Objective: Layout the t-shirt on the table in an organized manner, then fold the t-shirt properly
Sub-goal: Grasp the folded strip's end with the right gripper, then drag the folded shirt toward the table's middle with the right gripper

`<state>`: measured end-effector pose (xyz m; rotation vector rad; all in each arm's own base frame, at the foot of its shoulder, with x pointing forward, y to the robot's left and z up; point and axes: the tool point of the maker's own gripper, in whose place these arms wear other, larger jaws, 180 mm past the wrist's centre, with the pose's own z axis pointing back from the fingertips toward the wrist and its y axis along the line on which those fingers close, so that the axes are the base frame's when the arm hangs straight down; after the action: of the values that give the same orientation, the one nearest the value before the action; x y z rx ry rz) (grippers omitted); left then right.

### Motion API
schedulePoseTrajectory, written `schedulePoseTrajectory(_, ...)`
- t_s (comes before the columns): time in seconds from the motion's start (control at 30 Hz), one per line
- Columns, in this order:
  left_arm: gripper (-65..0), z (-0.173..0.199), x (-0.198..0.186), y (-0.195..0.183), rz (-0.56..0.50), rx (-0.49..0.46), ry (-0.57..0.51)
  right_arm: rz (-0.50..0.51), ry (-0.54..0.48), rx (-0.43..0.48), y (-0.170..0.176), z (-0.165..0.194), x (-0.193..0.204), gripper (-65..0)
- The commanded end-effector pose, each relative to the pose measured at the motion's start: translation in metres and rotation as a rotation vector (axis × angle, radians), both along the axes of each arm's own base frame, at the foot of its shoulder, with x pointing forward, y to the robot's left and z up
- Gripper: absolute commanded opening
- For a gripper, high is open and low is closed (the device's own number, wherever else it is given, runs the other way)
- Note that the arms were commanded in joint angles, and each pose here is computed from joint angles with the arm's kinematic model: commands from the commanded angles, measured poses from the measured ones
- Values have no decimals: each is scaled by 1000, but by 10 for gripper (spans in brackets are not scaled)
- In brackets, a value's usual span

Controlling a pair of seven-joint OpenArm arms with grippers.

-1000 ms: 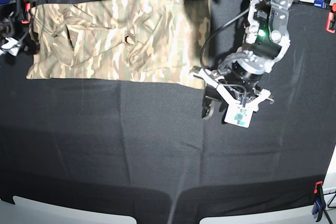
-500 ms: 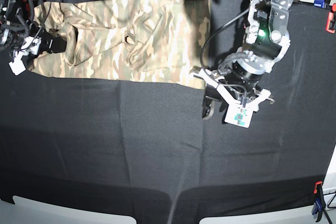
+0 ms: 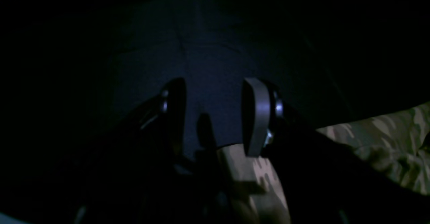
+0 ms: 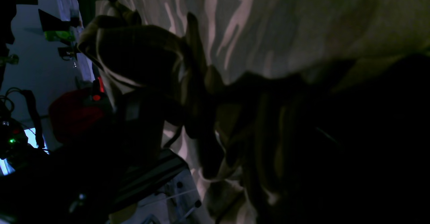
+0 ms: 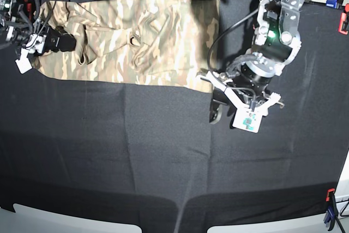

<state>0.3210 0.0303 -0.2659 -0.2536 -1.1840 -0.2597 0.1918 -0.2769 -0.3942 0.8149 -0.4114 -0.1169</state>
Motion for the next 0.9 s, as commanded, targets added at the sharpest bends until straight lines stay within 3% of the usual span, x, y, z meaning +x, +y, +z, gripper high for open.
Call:
schedulePoseTrajectory(0.0,-400,16,5,-1,1,-16,-55,0,-34,-7,-6,10,7,-176)
schedulePoseTrajectory(0.2,-400,16,4,-1,1,-15,-53,-29,-61,69,23,0,16,-180)
schedulePoseTrajectory(0.43,-400,14,3,0,1,-14,-46,-1,-53,48,43,-13,26,-188)
schedulePoseTrajectory(0.53,-400,14,3,-1,1,-14,-47,3,-61,37,40,-10,31,-284)
schedulePoseTrajectory(0.7,-400,14,3,0,1,-14,-46,4,-83,35,39,-4,39,-650)
schedulePoseTrajectory(0.87,-400,3,-1,0,-3,7,13,-6,-167,4,26,19,70,-650)
